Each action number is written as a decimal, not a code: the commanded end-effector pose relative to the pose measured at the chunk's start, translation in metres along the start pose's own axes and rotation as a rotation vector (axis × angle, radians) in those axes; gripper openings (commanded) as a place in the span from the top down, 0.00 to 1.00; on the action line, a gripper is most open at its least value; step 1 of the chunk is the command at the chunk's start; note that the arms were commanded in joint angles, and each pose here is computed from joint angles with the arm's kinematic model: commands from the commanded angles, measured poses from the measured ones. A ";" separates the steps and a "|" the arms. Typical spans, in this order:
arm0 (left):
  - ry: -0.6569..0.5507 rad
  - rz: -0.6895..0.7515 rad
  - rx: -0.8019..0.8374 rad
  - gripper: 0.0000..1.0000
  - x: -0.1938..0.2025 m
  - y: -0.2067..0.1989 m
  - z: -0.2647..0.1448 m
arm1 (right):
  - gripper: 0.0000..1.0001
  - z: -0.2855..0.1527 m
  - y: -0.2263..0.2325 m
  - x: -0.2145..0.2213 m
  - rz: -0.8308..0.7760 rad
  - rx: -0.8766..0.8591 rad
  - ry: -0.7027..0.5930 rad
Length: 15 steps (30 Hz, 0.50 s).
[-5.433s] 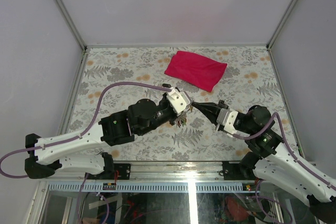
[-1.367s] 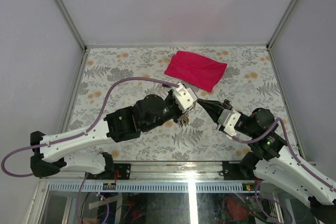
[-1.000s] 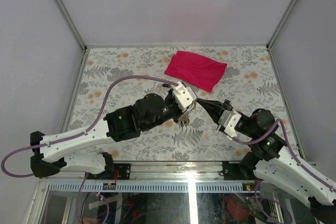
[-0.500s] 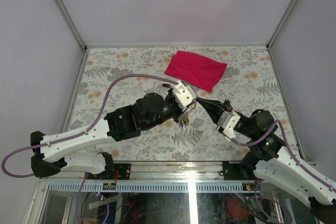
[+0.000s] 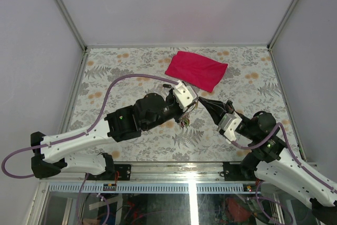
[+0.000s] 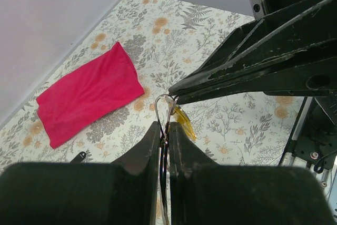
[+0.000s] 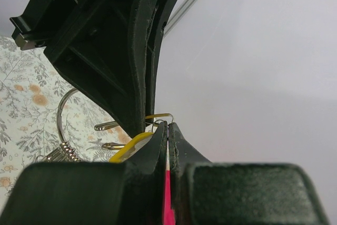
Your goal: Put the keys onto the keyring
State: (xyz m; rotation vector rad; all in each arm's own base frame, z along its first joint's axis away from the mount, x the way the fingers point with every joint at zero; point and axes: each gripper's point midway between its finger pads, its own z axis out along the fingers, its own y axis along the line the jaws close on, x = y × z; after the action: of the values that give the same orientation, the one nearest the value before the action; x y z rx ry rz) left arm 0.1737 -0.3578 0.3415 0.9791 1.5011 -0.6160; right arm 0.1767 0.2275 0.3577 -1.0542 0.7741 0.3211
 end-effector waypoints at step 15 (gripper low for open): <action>0.005 -0.011 0.220 1.00 -0.002 -0.043 -0.011 | 1.00 -0.016 -0.075 -0.030 -0.106 0.307 -0.017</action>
State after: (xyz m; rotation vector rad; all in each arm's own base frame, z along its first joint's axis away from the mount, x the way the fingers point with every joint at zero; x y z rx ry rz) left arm 0.1692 -0.3613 0.3458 0.9912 1.4852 -0.6495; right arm 0.1758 0.2220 0.3630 -1.0314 0.7698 0.3070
